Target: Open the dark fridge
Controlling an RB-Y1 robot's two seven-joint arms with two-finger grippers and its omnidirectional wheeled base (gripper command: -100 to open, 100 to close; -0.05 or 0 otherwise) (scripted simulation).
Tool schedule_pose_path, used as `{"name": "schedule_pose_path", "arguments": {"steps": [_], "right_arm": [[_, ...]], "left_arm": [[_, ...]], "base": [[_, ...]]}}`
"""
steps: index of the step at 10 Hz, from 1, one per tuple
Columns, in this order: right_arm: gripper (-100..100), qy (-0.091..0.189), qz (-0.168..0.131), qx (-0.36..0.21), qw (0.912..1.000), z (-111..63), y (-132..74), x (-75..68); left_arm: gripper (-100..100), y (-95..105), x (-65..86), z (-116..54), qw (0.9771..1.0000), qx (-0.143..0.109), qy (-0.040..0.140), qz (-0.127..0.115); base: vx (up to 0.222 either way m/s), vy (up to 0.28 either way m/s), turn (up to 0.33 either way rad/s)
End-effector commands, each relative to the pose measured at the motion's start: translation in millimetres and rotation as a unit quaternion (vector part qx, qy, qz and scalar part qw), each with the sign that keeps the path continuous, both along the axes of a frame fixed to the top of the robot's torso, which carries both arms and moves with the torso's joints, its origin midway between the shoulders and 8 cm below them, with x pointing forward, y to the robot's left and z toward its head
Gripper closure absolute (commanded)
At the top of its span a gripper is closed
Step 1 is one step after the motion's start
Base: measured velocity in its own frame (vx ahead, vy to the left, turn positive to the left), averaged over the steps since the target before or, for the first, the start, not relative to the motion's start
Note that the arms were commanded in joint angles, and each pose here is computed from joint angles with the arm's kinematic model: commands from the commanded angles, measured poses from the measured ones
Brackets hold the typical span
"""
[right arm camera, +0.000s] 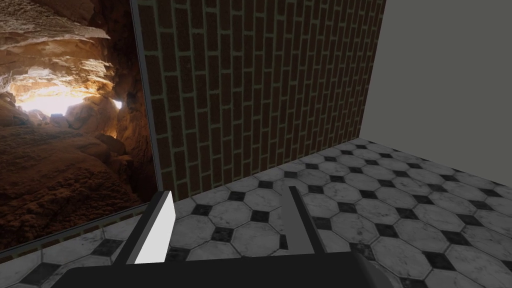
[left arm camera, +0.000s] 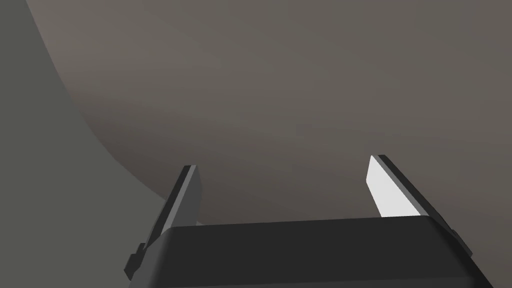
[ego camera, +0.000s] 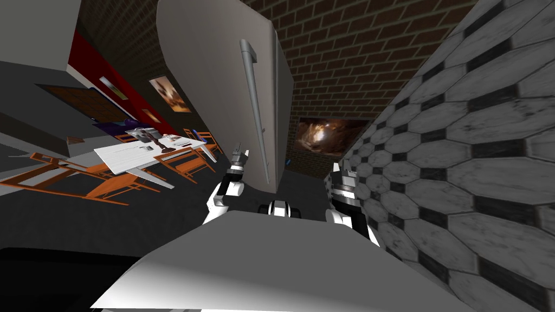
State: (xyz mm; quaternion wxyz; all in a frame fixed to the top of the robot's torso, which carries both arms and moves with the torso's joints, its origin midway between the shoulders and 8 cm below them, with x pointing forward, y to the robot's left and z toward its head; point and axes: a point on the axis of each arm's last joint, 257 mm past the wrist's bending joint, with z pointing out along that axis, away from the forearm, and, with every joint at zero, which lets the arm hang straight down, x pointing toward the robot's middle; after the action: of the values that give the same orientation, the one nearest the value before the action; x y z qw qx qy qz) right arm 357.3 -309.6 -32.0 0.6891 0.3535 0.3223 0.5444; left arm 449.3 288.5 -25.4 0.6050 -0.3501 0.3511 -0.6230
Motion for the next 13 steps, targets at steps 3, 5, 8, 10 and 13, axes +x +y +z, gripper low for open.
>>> {"name": "schedule_pose_path", "arguments": {"steps": [3, 5, 8, 10, 13], "right_arm": [[0, 0.000, 0.000, 0.000, 1.0000, 0.0, 0, 0.0], [0, 0.000, 0.000, 0.000, 1.0000, 0.0, 0, 0.0], [0, 0.000, 0.000, 0.000, 1.0000, 0.0, 0, 0.0], [0, 0.000, 0.000, 0.000, 1.0000, 0.0, 0, 0.0], [0, 0.000, 0.000, 0.000, 1.0000, 0.0, 0, 0.0]], "left_arm": [[-100, 8.5, 37.9, 2.7, 0.9996, -0.020, 0.017, -0.011], [-100, 15.8, 53.8, 0.5, 0.9990, -0.031, 0.029, -0.012], [-100, 18.5, 75.1, 12.1, 0.9985, -0.044, 0.028, -0.019], [-100, 24.3, 93.2, 17.5, 0.9975, -0.059, 0.034, -0.021], [-100, 42.4, 120.6, 16.5, 0.9943, -0.089, 0.057, -0.018]], "base": [[-0.047, -0.028, -0.014], [-0.028, -0.017, -0.010], [-0.049, -0.028, -0.013], [-0.053, -0.033, -0.015], [-0.049, -0.031, -0.017]]}}
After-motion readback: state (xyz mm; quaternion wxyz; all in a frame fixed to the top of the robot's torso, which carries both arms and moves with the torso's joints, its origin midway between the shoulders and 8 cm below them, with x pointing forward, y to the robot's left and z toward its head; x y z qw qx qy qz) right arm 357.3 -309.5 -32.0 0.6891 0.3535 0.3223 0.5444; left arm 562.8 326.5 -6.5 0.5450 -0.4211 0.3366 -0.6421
